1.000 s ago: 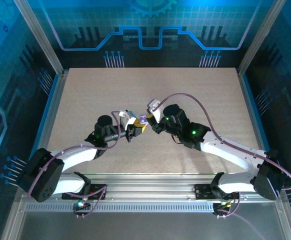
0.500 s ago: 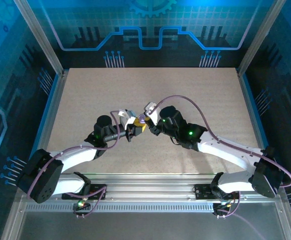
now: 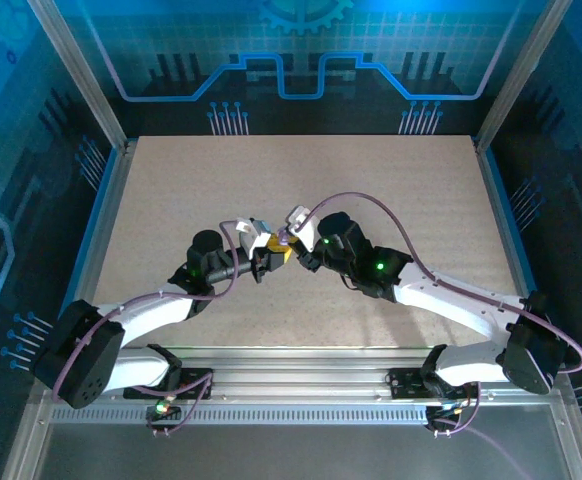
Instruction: Insert wireless bluetooth earbuds into charging case
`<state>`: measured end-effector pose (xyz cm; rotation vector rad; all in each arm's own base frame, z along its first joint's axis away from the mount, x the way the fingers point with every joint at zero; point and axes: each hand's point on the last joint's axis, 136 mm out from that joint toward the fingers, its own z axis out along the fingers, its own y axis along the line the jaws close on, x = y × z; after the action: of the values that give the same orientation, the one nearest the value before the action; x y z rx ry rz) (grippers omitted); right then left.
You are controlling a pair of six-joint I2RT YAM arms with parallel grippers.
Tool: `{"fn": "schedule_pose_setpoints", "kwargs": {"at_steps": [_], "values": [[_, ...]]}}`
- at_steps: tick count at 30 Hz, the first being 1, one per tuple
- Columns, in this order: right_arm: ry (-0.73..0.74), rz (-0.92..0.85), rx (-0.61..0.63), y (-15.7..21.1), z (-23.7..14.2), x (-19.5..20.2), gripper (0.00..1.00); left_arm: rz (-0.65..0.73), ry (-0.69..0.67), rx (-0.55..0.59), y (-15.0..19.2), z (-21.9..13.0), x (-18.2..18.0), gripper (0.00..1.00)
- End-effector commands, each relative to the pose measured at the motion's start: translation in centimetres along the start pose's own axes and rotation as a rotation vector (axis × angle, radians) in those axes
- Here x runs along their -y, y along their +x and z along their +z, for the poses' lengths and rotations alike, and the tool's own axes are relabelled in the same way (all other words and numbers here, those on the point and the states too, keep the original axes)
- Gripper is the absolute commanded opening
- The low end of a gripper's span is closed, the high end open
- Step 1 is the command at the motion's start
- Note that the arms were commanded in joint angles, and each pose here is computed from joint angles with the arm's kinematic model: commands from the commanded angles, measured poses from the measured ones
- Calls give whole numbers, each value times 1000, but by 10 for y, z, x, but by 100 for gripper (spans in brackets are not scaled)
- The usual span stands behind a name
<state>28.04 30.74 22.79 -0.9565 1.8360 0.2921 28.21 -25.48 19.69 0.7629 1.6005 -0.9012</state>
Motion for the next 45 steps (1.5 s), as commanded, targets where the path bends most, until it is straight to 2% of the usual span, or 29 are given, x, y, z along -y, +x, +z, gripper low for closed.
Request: {"fn": "schedule_pose_setpoints", "kwargs": {"at_steps": [1,14,22,26,35,42,45], "values": [[-49,-20,19,-12,-6,-12,21,54,36,76,-32,0,10,18],[-89,36,63,-28,-13,-16,29,60,38,74,-32,0,11,18],[-94,95,93,-38,-22,-10,42,63,36,73,-32,-1,11,18],[-105,146,113,-44,-27,-6,45,65,36,73,-32,-1,11,18],[-155,326,147,-56,-40,9,49,64,34,72,-31,0,10,17],[-250,643,60,-40,-45,28,50,82,24,70,-32,-2,10,18],[-274,766,-16,-26,-45,29,50,78,21,67,-31,-2,10,18]]}}
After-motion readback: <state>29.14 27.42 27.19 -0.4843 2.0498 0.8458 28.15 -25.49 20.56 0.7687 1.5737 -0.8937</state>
